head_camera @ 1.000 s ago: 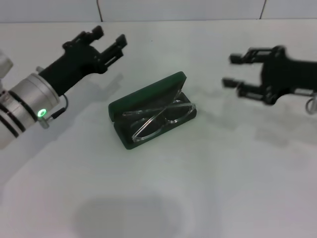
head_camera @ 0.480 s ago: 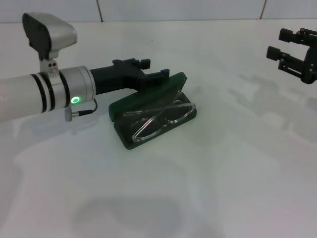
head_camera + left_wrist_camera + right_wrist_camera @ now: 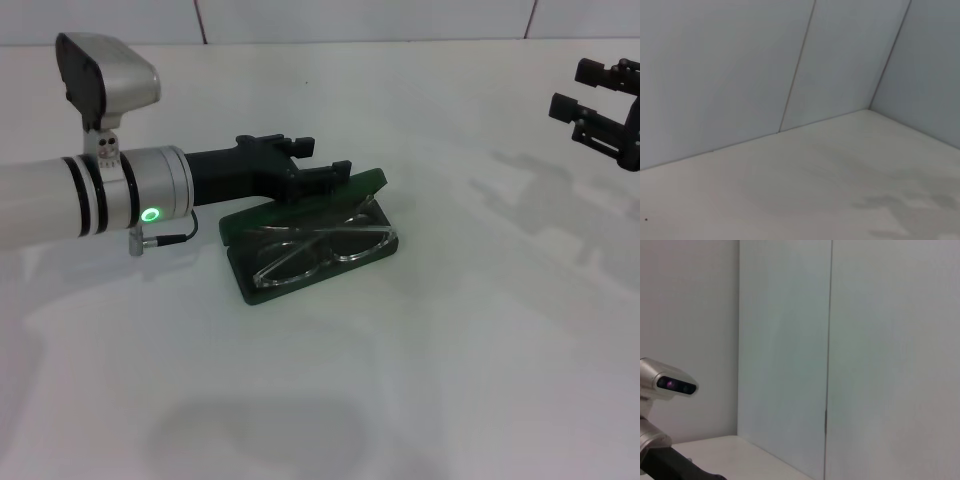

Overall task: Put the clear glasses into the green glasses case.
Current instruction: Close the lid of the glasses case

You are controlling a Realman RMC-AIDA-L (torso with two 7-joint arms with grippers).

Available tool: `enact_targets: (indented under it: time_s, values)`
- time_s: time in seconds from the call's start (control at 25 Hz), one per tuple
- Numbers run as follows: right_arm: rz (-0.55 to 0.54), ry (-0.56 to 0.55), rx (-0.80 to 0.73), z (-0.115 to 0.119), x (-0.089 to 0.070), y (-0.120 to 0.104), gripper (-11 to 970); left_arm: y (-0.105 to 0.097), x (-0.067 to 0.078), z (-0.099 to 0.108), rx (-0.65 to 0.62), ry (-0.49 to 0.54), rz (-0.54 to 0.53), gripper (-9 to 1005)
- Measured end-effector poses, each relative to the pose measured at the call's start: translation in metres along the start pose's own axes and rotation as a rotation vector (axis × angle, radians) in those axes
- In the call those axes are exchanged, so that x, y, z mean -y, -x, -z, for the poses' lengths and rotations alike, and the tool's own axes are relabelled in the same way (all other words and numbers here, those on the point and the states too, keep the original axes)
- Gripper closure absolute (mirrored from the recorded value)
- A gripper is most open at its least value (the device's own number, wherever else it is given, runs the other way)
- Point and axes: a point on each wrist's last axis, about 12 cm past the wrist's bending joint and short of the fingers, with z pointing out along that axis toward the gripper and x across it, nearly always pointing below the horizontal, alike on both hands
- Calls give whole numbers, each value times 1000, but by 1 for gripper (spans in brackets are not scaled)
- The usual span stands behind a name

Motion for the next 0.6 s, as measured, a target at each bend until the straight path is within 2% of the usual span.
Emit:
enact_targets:
  time_s: [0.28,0.6]
  values:
    - [1,1,5,-2,-2,-1,457,-13,3,2,-71,-20,-50,288]
    - [-2,4,6,-2,-3,-2,457,-17,6,6,-54,-42,-52,289]
